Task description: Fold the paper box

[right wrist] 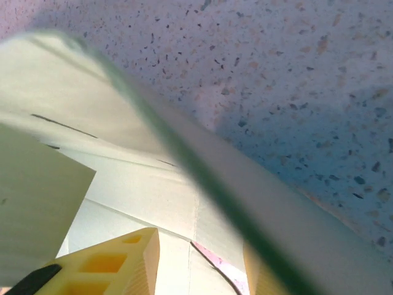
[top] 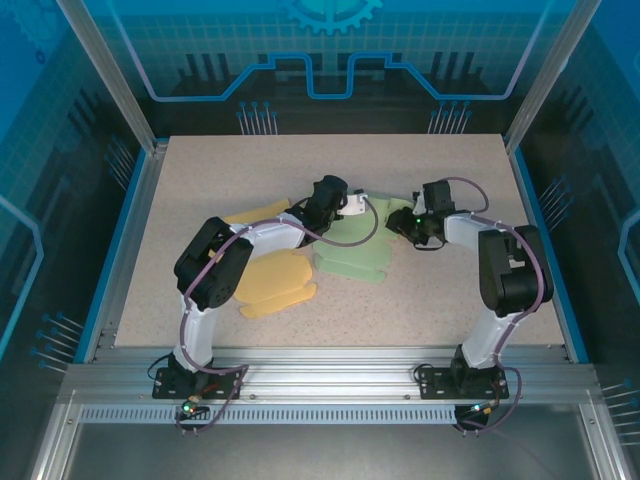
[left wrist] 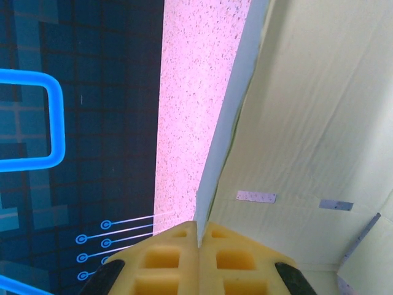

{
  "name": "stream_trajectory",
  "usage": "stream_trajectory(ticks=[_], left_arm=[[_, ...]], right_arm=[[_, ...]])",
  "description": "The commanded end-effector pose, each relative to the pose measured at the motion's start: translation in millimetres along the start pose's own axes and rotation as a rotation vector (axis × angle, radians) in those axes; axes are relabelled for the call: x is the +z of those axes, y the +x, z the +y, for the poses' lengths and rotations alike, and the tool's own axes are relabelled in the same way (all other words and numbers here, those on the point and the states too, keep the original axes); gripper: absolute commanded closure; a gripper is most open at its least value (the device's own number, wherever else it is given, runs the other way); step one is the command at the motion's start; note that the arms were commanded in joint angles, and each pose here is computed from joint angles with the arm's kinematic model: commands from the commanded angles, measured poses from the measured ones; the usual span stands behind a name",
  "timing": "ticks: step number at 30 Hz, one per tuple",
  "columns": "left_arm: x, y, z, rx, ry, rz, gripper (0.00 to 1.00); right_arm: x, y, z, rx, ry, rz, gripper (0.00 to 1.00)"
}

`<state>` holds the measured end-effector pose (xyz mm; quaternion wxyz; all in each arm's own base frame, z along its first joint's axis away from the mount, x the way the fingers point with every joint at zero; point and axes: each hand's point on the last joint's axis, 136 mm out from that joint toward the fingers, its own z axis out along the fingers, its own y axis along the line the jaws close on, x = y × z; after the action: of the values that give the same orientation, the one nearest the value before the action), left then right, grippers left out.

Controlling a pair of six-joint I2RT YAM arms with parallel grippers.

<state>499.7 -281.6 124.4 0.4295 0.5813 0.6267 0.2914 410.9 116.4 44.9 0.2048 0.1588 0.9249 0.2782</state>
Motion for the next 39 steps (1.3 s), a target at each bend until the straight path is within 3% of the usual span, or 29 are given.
stream_trajectory(ticks=[1,5,10,18,24,39], left_arm=[[2.0,-8.5,8.0,-0.033,-0.023,0.002,1.00],[3.5,-11.2,4.6,-0.025,-0.022,0.004,1.00],[4.0,-10.8,5.5,-0.029,-0.030,0.010,1.00],[4.9,-9.1,3.0,-0.027,-0.024,0.014,1.00],[3.3,-9.8,2.2,-0.030,-0.021,0.008,1.00],[5.2,-9.8,-3.1,-0.038,-0.016,0.020,1.00]], right_arm=[[4.3,-3.6,16.7,-0.004,-0.047,-0.007,0.61],[-1.8,-3.7,20.6,0.016,-0.055,-0.013,0.62],[-14.0,5.6,-5.9,0.052,0.096,-0.013,0.60],[-10.5,20.7,-27.3,0.076,0.166,0.007,0.52],[2.1,12.7,-26.5,0.060,0.158,-0.001,0.50],[12.8,1.1,20.9,0.075,-0.062,-0.037,0.52]])
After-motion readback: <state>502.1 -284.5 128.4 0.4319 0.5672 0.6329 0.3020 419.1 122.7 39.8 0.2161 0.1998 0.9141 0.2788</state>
